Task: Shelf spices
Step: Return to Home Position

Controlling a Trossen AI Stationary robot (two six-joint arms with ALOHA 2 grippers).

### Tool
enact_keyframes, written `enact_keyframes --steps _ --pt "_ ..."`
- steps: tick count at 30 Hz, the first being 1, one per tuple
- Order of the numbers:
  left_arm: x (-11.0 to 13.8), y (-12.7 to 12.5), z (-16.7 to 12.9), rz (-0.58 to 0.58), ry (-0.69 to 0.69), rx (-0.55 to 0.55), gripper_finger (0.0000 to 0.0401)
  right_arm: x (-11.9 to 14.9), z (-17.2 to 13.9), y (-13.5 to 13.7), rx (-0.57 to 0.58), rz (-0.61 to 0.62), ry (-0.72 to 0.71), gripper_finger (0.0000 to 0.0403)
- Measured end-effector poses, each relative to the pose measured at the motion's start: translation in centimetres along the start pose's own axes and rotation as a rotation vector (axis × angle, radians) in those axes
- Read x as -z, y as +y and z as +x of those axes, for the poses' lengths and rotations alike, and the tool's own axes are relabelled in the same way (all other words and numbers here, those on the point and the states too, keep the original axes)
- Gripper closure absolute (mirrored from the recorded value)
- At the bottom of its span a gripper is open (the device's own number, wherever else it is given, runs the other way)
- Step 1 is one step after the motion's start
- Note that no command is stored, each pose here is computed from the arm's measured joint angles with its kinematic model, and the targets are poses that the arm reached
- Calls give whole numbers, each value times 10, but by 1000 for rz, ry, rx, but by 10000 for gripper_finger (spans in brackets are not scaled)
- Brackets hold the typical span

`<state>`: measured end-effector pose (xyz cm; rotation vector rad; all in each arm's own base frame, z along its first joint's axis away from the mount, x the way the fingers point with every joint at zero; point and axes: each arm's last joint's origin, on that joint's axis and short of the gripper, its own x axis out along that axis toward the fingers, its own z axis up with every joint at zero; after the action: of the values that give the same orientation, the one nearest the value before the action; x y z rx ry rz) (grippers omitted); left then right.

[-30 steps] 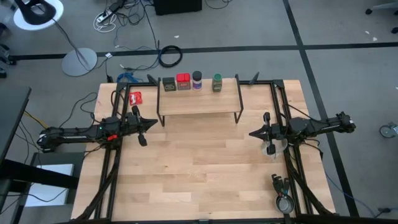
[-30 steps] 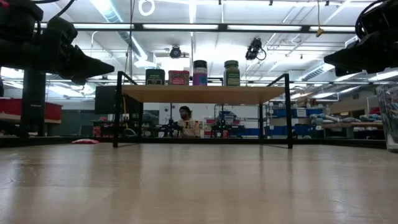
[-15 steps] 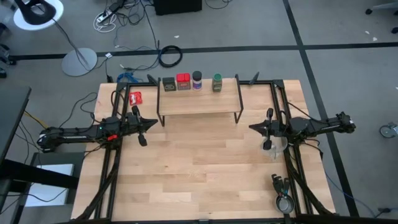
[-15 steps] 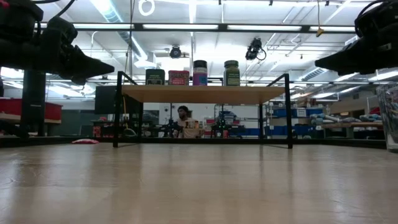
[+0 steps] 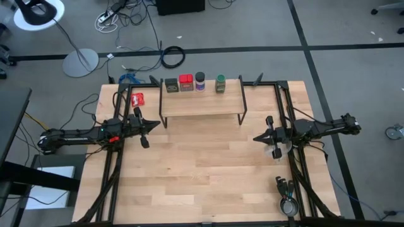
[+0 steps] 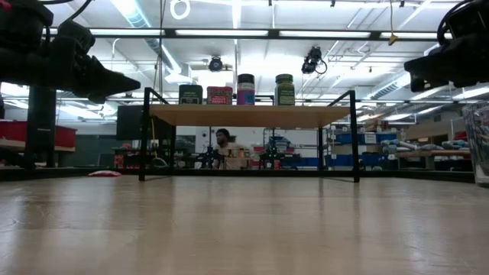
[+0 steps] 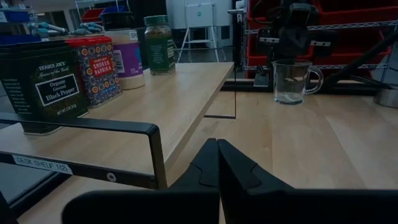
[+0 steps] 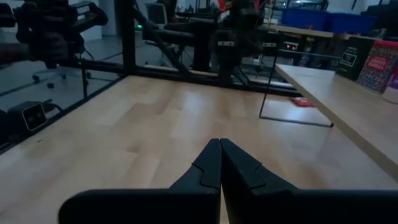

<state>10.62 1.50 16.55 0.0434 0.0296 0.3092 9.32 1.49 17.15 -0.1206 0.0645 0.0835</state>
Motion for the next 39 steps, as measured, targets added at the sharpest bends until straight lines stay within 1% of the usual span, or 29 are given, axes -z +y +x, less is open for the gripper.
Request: enact_keyframes --steps 8,17,25,39 --pt "0 0 0 0 1 -12 401 0 0 0 -3 39 -9 397" --pt "0 0 0 0 1 -12 394 0 1 0 -3 32 -11 397" --pt "0 0 0 -1 1 -12 394 -5 1 0 5 39 -82 396" --pt "0 0 0 -1 1 -13 394 -6 0 -1 6 39 -90 396"
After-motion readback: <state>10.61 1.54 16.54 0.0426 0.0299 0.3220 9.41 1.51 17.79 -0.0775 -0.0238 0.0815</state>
